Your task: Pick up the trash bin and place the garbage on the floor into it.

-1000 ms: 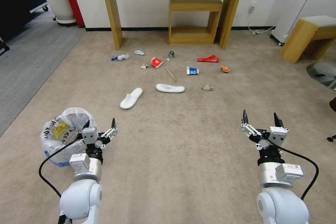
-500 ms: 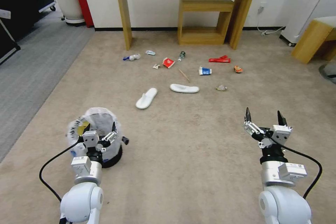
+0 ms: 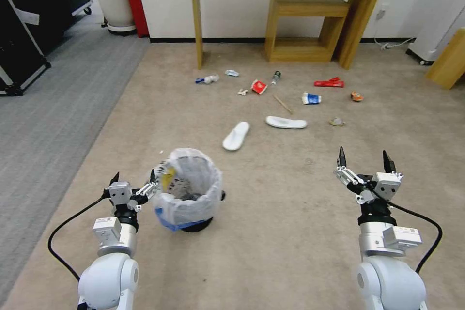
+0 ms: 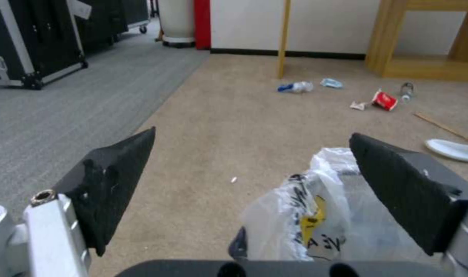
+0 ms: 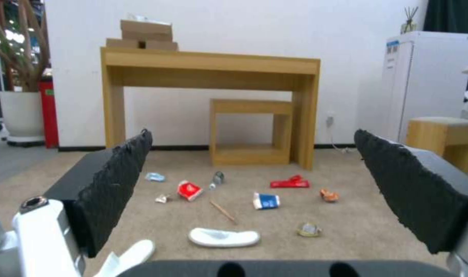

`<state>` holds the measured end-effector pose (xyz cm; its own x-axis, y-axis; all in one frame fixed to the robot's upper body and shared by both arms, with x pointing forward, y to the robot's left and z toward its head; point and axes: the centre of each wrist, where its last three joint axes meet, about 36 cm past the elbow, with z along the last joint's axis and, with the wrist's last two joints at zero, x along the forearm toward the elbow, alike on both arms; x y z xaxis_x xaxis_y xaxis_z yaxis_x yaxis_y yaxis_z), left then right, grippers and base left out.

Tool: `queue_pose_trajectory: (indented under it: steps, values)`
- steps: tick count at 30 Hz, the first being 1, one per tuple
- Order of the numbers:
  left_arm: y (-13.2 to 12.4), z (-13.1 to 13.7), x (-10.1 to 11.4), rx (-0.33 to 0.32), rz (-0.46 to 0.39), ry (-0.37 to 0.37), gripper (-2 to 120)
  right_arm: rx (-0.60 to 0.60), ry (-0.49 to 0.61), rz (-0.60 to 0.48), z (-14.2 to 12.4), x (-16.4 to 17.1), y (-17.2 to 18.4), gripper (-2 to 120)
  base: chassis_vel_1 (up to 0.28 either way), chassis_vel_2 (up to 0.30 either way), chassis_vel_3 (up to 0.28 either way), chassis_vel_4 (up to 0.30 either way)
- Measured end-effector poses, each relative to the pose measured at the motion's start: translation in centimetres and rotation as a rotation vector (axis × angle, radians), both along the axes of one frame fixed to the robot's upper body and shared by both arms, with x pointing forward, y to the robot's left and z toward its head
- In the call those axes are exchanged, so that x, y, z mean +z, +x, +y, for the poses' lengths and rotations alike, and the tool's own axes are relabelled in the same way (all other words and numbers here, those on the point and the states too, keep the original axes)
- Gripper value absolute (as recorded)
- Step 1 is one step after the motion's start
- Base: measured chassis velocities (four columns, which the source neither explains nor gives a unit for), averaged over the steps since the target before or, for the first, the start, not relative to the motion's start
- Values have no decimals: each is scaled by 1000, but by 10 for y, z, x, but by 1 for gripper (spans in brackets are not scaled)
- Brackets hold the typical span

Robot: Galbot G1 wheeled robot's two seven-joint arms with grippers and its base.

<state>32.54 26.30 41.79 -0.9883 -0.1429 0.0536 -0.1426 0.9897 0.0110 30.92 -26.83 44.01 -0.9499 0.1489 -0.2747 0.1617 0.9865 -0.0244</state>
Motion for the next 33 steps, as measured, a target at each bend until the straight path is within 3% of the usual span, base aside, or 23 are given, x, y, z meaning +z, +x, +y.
queue_pose_trajectory:
  steps: [20, 33]
  values:
    - [0, 0, -4, 0, 10, -3, 100, 18, -8, 25, -2, 0, -1, 100, -24, -15, 19, 9]
    - [1, -3, -8, 0, 15, -5, 100, 16, -2, 23, -2, 0, 0, 100, -170, 150, 160, -153]
